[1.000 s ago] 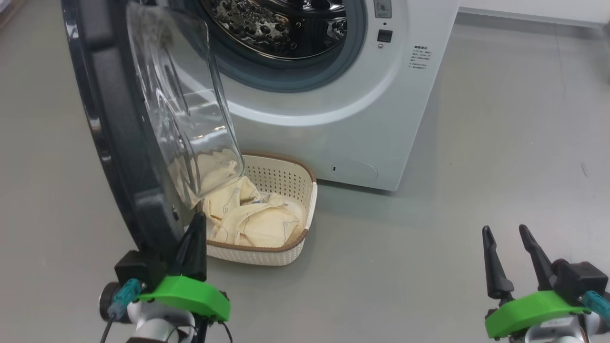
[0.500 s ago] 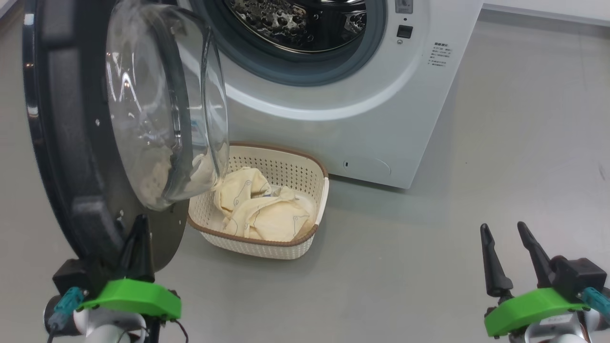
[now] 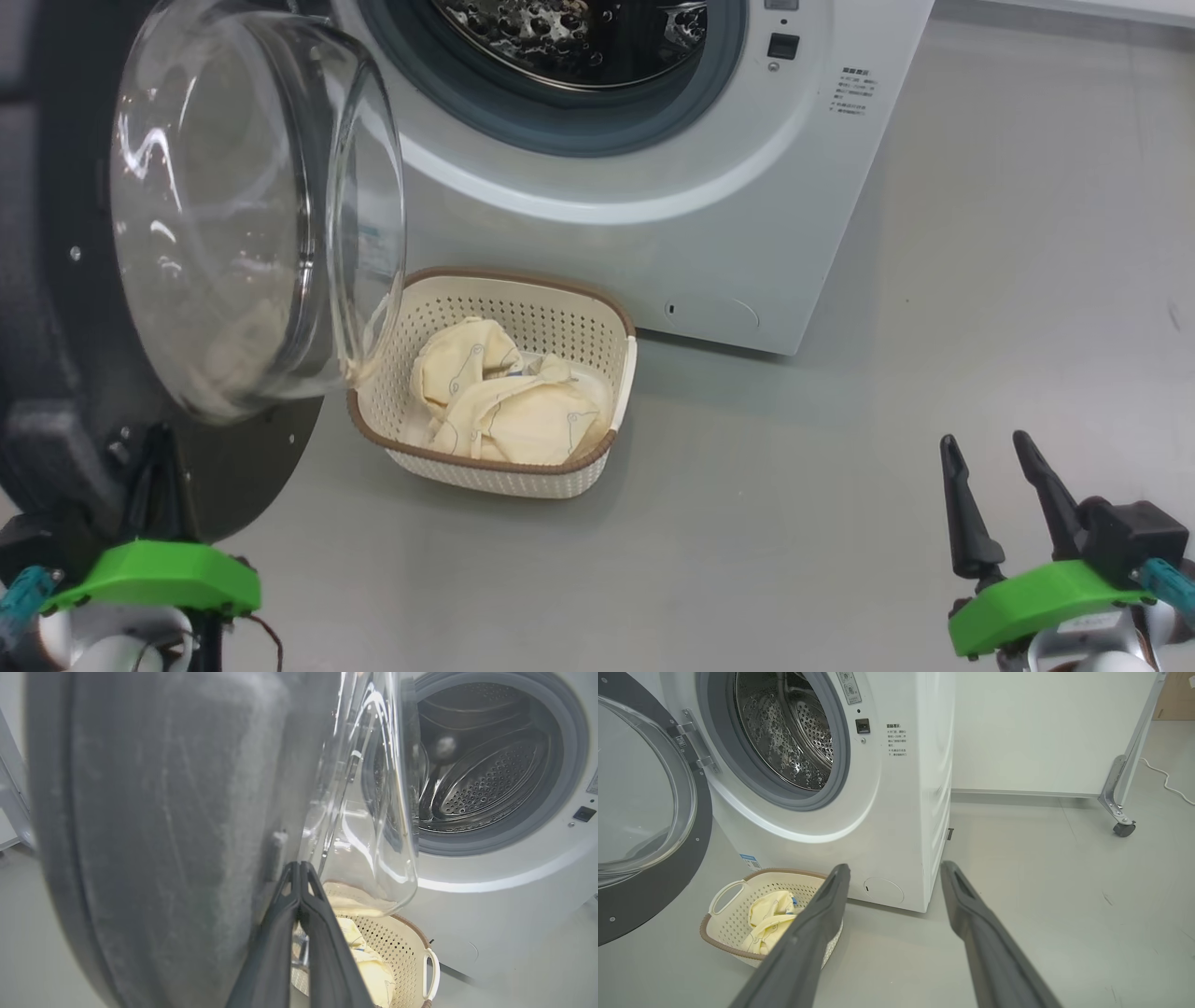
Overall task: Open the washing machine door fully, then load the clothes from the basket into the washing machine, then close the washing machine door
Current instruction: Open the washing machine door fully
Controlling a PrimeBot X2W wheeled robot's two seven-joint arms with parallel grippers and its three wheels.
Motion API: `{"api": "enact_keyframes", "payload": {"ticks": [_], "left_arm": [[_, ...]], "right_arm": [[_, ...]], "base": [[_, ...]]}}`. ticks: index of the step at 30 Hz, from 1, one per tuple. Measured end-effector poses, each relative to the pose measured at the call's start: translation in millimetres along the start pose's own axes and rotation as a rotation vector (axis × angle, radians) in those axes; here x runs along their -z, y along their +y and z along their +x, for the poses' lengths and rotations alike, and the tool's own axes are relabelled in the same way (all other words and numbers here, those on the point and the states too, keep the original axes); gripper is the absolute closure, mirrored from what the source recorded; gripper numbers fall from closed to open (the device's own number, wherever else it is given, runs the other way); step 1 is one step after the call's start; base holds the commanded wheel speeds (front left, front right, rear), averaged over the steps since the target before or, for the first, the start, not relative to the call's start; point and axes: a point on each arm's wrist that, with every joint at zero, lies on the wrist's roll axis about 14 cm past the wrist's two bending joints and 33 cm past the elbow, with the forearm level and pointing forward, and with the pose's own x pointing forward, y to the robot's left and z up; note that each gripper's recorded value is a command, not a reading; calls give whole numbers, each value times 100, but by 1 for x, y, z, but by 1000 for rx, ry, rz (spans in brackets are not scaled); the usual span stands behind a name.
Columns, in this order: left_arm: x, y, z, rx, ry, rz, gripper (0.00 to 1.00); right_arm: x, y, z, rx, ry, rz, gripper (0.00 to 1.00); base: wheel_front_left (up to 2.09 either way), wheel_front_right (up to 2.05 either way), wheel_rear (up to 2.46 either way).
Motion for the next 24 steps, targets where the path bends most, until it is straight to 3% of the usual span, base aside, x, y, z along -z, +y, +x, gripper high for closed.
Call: {"api": "enact_keyframes", "payload": {"ticks": [24], "left_arm": [[-2, 77, 46, -273, 14, 30, 100]], "right_arm": [[14, -5, 20, 2, 40, 6, 0]], "base": [[0, 0, 0]]}}
